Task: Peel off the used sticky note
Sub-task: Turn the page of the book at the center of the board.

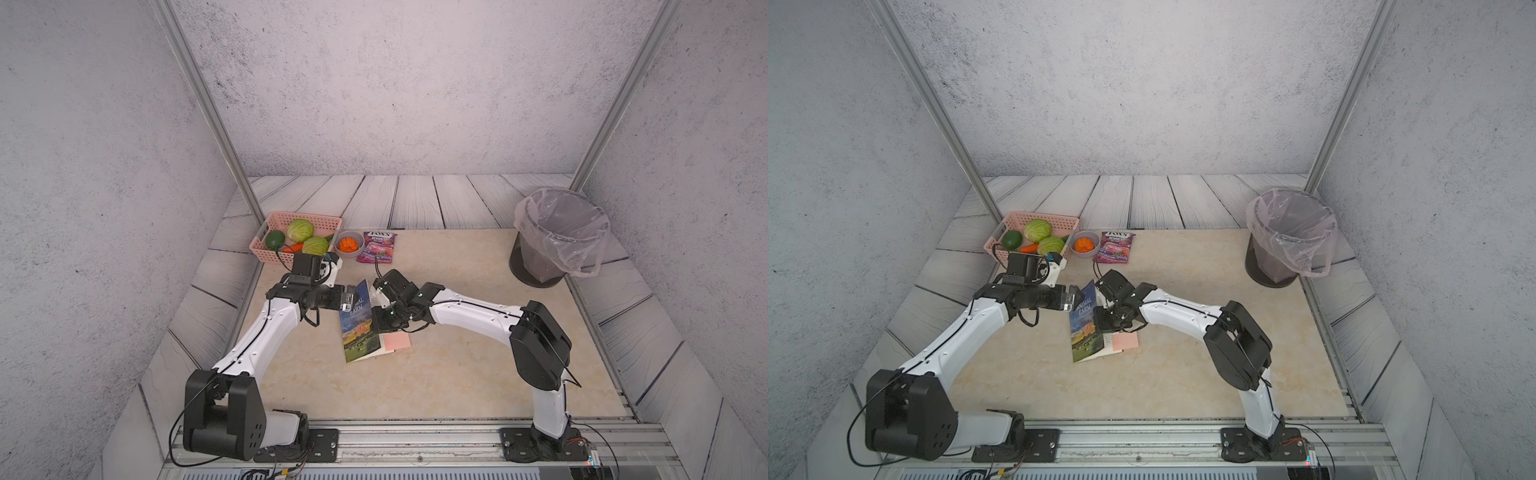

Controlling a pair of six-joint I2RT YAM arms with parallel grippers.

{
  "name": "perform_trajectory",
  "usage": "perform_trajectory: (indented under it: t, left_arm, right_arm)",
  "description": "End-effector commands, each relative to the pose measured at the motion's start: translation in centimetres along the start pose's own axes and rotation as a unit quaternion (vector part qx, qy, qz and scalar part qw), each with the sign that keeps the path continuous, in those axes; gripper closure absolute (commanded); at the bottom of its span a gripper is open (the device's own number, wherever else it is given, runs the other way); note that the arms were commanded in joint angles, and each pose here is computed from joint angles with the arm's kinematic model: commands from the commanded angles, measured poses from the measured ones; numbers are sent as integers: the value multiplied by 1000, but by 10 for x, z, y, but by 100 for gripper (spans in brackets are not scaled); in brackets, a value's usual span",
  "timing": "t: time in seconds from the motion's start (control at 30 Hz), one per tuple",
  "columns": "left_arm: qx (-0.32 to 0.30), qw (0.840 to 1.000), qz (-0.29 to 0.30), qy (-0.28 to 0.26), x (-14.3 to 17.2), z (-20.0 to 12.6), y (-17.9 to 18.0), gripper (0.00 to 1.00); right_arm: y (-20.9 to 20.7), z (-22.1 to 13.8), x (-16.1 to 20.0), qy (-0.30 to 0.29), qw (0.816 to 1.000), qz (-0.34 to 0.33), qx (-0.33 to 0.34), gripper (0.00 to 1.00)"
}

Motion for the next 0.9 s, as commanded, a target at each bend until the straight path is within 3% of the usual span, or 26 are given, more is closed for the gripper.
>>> perform_trajectory:
  t: [0.0,0.43,0.87]
  left_arm:
    - [-14,1000,-14,-11,-14,1,-8,2]
    - [-78,996,-31,17,-20,37,-11,2]
    - [-71,996,-38,50,-16,58,-16,2]
  right_arm:
    - [2,1,-6,-9,1000,-24,18,100]
    - [8,2,-12,-17,999,-31,28,100]
    - [13,4,-15,-26,998,-47,41,100]
Point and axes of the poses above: each gripper's point midway between its finger pads, its own z axis out along the fingers, its own y axis along the line the jaws close on, x = y × z, the point moved 2 cm from there along -z, back along the fingers, and after that the axes turned 5 degrees about -z, right-handed, at the moved point
